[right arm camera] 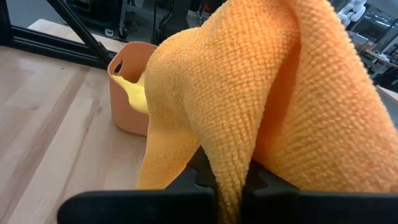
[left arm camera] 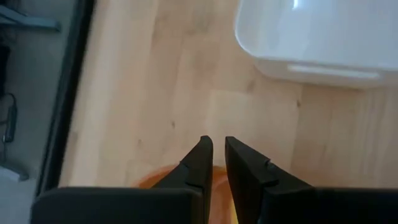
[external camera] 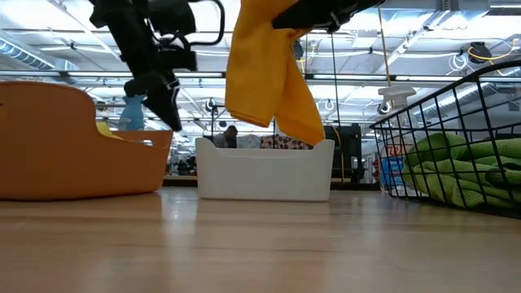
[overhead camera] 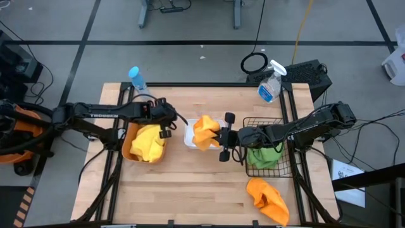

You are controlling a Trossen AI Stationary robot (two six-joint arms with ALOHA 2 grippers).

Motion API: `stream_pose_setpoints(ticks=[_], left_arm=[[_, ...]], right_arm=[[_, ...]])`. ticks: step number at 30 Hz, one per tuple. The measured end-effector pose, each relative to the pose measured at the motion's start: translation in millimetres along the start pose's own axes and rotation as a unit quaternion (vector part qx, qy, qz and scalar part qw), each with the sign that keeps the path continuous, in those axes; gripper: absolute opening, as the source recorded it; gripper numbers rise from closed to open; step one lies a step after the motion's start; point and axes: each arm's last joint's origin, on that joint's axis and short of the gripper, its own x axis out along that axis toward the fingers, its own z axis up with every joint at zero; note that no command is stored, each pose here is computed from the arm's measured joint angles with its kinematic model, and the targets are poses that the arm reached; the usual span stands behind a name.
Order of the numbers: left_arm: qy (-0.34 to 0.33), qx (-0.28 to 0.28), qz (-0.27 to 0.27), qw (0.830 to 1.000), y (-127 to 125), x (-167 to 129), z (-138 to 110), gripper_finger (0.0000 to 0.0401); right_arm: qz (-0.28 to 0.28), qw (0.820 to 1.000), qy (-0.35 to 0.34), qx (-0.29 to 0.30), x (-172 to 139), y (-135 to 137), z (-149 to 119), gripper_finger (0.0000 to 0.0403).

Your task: Sort microfiber towel by color & place in baskets

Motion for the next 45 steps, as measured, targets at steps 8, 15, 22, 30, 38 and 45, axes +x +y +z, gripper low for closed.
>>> stream_pose_setpoints(ticks=[8, 15, 22, 30, 38, 45], left_arm=[[-0.01, -0.006, 0.04, 0.999, 6.3, -18.8, -5.3, 0.005], [-0.081, -0.049, 0.039, 0.995, 10.3, -50.8, -5.7, 0.005], [-0.141, -0.065, -0.091, 0.984, -24.9, -76.0, -6.0, 0.005], [-0.134, -0.027, -0.195, 0.971, -90.4, -91.6, -15.5, 0.0049], [-0.12, -0.034, -0.237, 0.963, -138.8, -103.7, -27.8, 0.0049], [-0.131, -0.017, -0.219, 0.967, -170.4, -98.4, -30.8, 0.0049]], right_arm=[[0.0, 1.0, 0.004, -0.004, 0.3, -0.6, -0.9, 0.0], [-0.003, 1.0, 0.01, -0.016, 1.4, -2.9, -2.5, 0.0], [-0.023, 0.999, 0.026, -0.013, 12.3, -17.7, -9.8, 0.0], [-0.02, 0.998, 0.053, -0.015, 29.9, -16.2, -25.1, 0.0], [-0.028, 0.997, 0.073, -0.015, 42.6, -17.9, -37.0, 0.0], [-0.021, 0.996, 0.087, -0.011, 47.0, -15.1, -43.4, 0.0]])
